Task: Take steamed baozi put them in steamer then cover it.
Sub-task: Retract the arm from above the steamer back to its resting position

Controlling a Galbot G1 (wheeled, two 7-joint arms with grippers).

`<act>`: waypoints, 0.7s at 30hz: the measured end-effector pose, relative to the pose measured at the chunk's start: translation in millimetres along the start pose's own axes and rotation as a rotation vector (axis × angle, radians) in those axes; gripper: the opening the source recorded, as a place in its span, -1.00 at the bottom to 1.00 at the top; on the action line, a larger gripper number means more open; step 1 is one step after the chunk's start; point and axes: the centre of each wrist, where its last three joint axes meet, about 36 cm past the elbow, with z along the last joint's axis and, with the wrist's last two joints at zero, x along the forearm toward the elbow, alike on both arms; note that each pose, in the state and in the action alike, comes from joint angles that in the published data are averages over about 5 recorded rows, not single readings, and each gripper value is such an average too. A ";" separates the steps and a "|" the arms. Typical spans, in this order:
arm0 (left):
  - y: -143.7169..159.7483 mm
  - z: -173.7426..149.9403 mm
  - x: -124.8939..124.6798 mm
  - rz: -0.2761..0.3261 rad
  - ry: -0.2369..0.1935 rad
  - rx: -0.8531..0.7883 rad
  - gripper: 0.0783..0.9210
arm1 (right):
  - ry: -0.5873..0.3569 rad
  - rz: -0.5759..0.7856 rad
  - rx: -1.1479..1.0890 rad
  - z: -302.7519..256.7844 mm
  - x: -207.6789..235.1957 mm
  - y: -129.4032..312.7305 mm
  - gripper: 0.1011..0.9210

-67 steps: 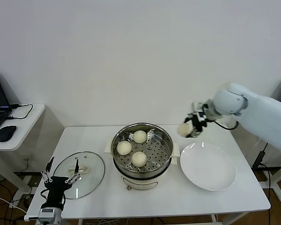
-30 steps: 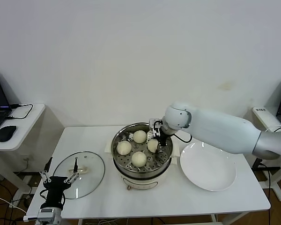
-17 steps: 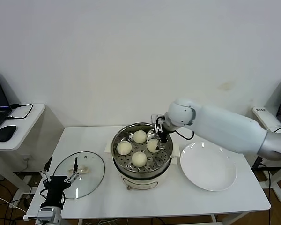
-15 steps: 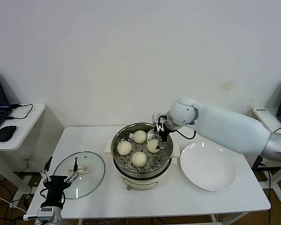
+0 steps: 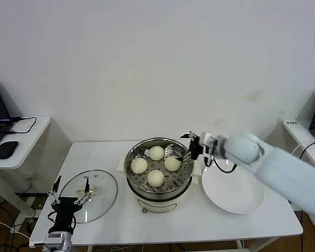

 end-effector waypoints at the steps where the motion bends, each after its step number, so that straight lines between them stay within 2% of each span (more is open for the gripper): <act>1: -0.7 0.8 0.3 0.002 0.000 0.000 0.77 | -0.031 0.032 -0.019 7.6 1.4 6.5 0.76; 8: -5.8 7.1 2.2 0.009 -0.002 -0.002 0.77 | -0.257 0.253 -0.163 58.6 9.5 50.2 0.76; 12: -9.2 11.9 3.2 0.013 -0.001 -0.008 0.77 | -0.350 0.366 -0.270 92.8 15.7 78.8 0.76; 16: -9.3 16.4 2.1 0.015 -0.002 -0.039 0.77 | -0.386 0.470 -0.379 126.7 26.8 110.0 0.76; 21: -4.1 25.6 -0.5 0.012 -0.011 -0.159 0.77 | -0.369 0.576 -0.495 159.7 46.9 147.8 0.76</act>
